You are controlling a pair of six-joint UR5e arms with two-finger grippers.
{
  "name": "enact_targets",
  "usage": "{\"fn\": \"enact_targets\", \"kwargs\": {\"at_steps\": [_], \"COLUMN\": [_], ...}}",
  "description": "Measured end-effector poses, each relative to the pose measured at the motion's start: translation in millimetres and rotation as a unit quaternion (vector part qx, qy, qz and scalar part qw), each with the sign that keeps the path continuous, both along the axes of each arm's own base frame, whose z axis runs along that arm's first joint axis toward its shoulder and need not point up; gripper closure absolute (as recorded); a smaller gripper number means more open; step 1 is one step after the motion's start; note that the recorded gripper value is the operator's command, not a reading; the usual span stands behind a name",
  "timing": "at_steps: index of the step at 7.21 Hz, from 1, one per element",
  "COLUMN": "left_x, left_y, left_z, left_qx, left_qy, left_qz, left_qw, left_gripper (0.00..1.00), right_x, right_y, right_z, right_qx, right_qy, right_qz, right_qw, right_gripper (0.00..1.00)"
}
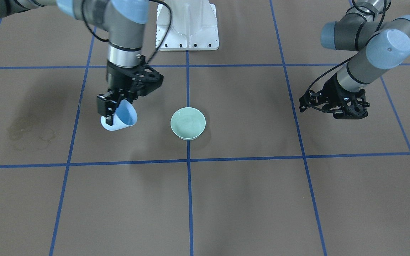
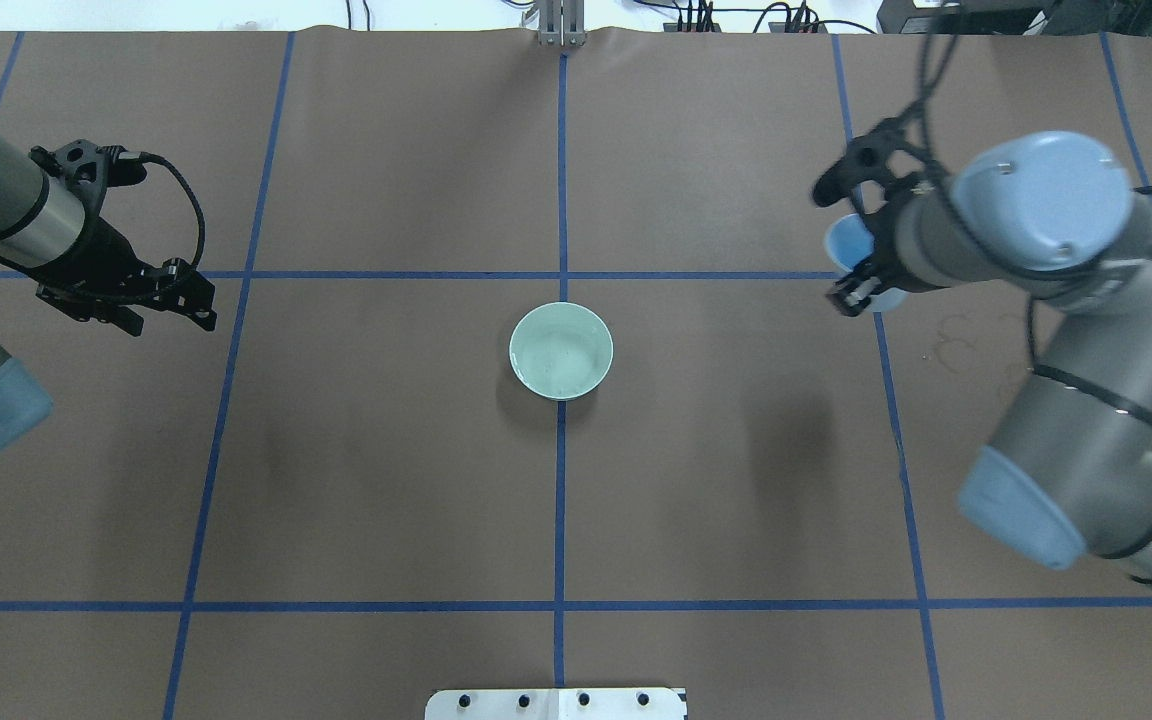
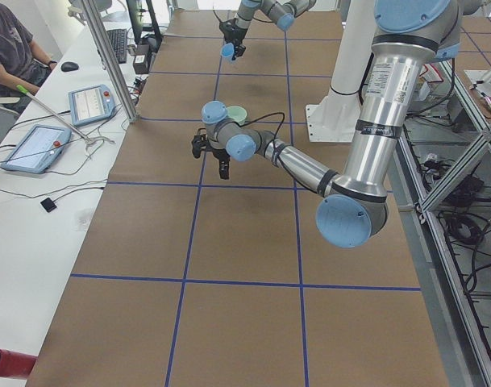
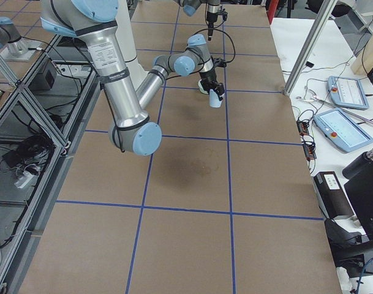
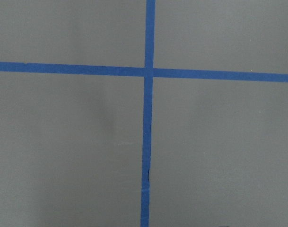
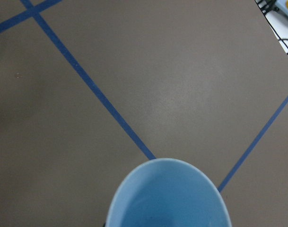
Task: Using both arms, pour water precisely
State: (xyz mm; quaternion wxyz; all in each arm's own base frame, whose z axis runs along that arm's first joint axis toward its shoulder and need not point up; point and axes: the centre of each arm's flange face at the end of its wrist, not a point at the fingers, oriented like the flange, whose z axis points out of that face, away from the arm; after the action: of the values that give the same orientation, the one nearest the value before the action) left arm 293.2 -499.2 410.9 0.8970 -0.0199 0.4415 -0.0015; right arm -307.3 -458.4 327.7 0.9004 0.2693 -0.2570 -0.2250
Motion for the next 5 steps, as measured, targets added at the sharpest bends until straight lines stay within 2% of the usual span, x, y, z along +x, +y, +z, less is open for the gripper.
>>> {"fn": "enact_targets", "kwargs": {"at_steps": [1, 2, 4, 5], "left_x": [0.1, 0.2, 0.2, 0.1], "left_y": [-0.3, -0.5, -0.5, -0.3], "left_z": [-1.2, -2.7, -5.5, -6.3], "left_qx": [0.001, 0.001, 0.002, 0.002], "left_qy": [0.000, 0.001, 0.003, 0.003], "left_qz": [0.000, -0.001, -0.003, -0.003], "left_qw": [1.0000, 1.0000, 1.0000, 1.0000], "left_gripper": [0.12, 0.12, 0.12, 0.12], "right_x": [51.3, 89.1, 124.0, 132.8], "right_y": [12.8, 32.8, 59.6, 67.0], "right_z": [57.5, 112.7, 196.6, 224.7], "right_qx": [-0.014, -0.017, -0.037, -0.040], "right_qy": [-0.032, -0.069, -0.161, -0.185], "right_qz": [0.028, 0.059, 0.130, 0.152], "right_qw": [0.9990, 0.9957, 0.9776, 0.9701], "right_gripper": [1.00, 1.00, 1.00, 1.00]}}
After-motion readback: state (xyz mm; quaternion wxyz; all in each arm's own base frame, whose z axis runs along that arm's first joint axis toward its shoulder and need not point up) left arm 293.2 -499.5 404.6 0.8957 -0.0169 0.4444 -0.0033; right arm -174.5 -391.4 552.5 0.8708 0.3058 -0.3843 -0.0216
